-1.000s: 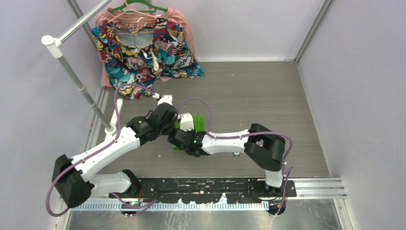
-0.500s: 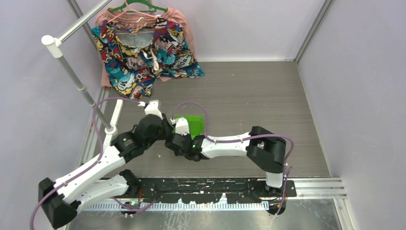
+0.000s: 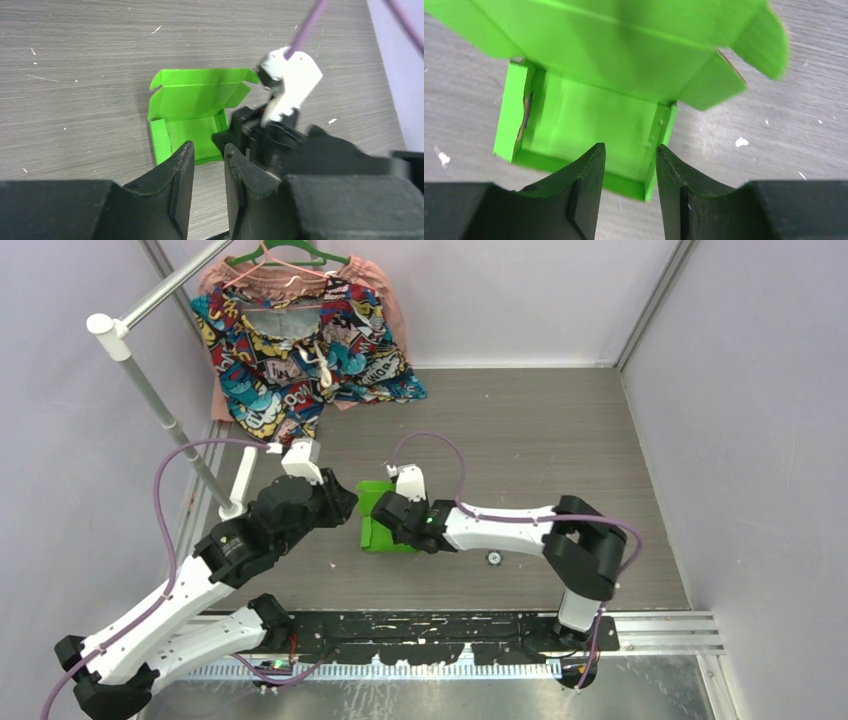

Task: Fold the paper box
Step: Fold the paper box at the center of the board.

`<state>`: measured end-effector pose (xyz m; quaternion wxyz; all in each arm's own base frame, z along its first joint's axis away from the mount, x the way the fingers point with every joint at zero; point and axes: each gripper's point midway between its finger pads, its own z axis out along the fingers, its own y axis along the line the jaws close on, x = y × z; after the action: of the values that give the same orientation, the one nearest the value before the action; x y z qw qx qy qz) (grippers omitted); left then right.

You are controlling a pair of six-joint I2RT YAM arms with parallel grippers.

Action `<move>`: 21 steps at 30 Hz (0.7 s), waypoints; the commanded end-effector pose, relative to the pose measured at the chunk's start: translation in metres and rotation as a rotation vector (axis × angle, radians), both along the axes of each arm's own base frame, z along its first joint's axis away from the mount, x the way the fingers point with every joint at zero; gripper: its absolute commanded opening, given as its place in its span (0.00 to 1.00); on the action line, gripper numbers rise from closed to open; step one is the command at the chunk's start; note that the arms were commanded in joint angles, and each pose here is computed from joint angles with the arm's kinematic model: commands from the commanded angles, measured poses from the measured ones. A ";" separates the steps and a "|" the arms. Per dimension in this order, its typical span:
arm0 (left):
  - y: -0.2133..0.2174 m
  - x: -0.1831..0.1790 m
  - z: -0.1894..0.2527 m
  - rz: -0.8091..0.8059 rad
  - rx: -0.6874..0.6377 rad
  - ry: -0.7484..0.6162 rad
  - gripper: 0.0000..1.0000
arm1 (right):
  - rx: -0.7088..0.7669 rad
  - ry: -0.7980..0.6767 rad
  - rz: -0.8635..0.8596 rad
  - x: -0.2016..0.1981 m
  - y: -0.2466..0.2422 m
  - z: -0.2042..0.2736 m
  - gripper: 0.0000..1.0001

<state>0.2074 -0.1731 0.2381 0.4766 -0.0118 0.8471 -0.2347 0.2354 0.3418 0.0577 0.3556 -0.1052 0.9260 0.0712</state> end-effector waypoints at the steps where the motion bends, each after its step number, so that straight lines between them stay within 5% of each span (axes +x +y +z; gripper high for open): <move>1: 0.003 0.009 0.006 0.020 0.033 -0.026 0.30 | 0.100 -0.071 0.006 -0.005 -0.007 0.056 0.48; 7: -0.002 0.002 -0.042 0.002 0.075 0.101 0.29 | 0.074 -0.067 0.009 -0.014 -0.029 0.074 0.50; 21: 0.025 -0.010 -0.120 0.137 0.153 0.244 0.27 | 0.012 -0.016 -0.046 -0.016 -0.033 0.024 0.50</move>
<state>0.1894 -0.1502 0.1259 0.3727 -0.0301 0.9170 -0.1390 0.2106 0.2981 0.0790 0.3482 -0.1027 0.9300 0.0576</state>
